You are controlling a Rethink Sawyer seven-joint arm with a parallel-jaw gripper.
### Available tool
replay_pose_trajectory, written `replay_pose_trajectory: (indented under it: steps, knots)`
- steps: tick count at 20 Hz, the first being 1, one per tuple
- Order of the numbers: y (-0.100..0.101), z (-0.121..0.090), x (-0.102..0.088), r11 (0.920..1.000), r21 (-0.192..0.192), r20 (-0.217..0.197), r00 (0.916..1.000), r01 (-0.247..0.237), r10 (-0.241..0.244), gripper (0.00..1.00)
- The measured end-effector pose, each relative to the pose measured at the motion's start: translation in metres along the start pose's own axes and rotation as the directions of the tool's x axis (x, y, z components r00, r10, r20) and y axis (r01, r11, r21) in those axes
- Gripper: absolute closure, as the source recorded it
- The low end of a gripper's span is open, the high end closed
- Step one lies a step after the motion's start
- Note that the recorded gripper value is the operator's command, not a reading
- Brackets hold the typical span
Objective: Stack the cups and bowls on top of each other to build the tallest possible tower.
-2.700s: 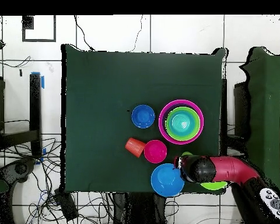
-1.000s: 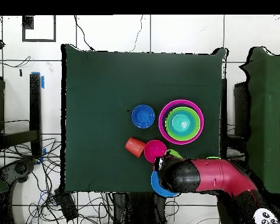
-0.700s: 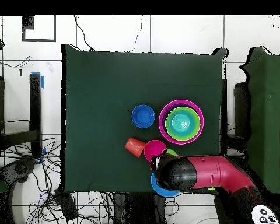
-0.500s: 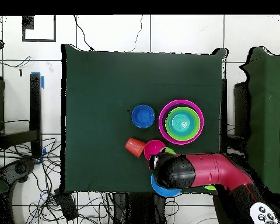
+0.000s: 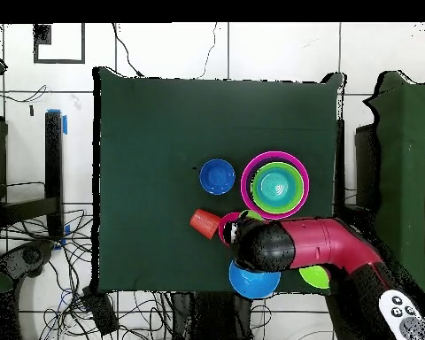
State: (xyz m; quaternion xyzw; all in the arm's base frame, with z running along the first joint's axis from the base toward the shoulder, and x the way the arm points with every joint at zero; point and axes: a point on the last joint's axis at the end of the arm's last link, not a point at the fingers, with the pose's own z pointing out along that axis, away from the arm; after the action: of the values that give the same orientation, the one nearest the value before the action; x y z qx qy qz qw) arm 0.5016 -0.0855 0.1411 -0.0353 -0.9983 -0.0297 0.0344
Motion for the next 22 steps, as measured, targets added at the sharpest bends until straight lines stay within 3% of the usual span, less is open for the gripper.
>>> replay_pose_trajectory:
  steps: [13, 22]
  knots:
    - [-0.008, 0.004, -0.041, 0.9986, -0.049, -0.009, 0.9998, -0.017, 0.017, 1.00]
    - [-0.022, 0.013, -0.055, 0.9986, -0.052, -0.018, 0.9998, -0.012, 0.011, 1.00]
